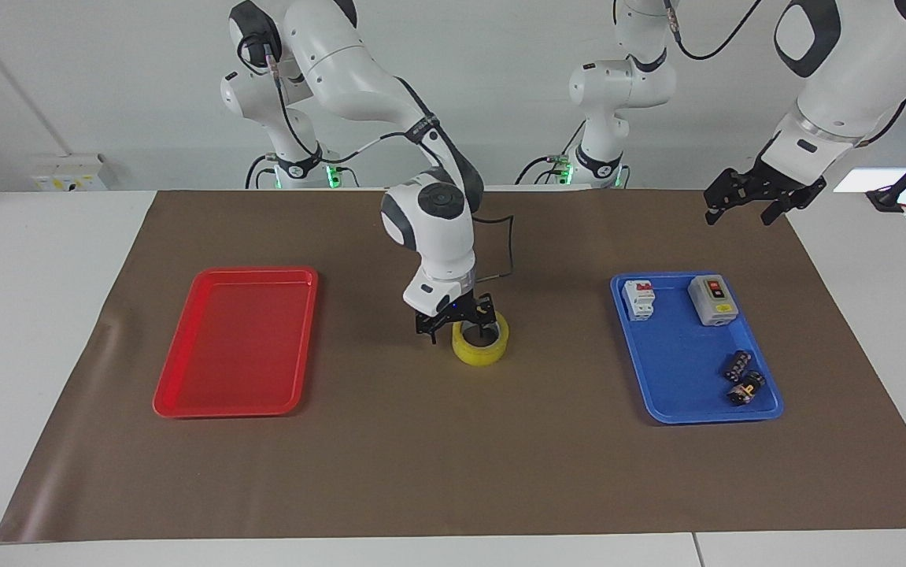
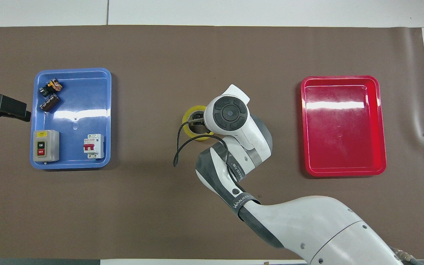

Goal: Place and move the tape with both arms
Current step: 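Grasp the tape roll with the right gripper while the left gripper returns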

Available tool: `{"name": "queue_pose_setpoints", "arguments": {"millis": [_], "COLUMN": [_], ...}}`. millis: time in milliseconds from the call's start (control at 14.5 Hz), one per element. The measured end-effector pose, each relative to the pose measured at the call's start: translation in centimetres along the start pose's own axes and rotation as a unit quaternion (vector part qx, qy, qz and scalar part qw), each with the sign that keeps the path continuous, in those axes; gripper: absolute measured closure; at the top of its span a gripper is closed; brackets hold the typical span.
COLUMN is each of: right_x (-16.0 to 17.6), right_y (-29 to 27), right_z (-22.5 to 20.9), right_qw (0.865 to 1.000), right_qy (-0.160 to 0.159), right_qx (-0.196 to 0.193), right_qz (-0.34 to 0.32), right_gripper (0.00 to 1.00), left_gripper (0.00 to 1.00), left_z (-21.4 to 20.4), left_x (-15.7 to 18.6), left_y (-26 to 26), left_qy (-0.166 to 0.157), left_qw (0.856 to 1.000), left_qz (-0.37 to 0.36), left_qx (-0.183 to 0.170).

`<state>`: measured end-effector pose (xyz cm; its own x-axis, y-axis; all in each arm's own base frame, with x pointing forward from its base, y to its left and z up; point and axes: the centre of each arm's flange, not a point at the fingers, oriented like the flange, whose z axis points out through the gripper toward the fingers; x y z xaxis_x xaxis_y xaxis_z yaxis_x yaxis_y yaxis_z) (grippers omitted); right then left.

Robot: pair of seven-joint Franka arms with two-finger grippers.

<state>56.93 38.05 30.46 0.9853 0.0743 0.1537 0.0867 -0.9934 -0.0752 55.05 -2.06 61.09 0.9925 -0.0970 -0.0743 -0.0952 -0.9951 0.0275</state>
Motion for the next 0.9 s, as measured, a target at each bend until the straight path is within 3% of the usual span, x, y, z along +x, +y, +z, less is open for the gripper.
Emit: {"name": "queue_pose_setpoints", "arguments": {"millis": [483,552,897], "right_x": [-1.3,-1.5,-1.5], "right_y": [-0.2,-0.3,-0.4], "right_z": [1.5,1.5,1.3], "right_qw": [1.0,1.0,1.0], "right_qy": [-0.001,-0.001,0.0], "right_qx": [0.001,0.001,0.002], "right_qz": [-0.007,-0.008,-0.009], "right_gripper": [0.04,0.11,0.69], "left_gripper": [0.0,0.0,0.0], "left_z": [0.7,0.7,0.5], "left_x": [-0.1,-0.2,0.5], "left_y": [0.5,0.5,0.5], "left_qy": [-0.007,-0.007,0.024], "left_qw": [1.0,1.0,1.0], "left_qz": [0.006,0.006,0.007], "left_qx": [0.0,0.0,0.002]}}
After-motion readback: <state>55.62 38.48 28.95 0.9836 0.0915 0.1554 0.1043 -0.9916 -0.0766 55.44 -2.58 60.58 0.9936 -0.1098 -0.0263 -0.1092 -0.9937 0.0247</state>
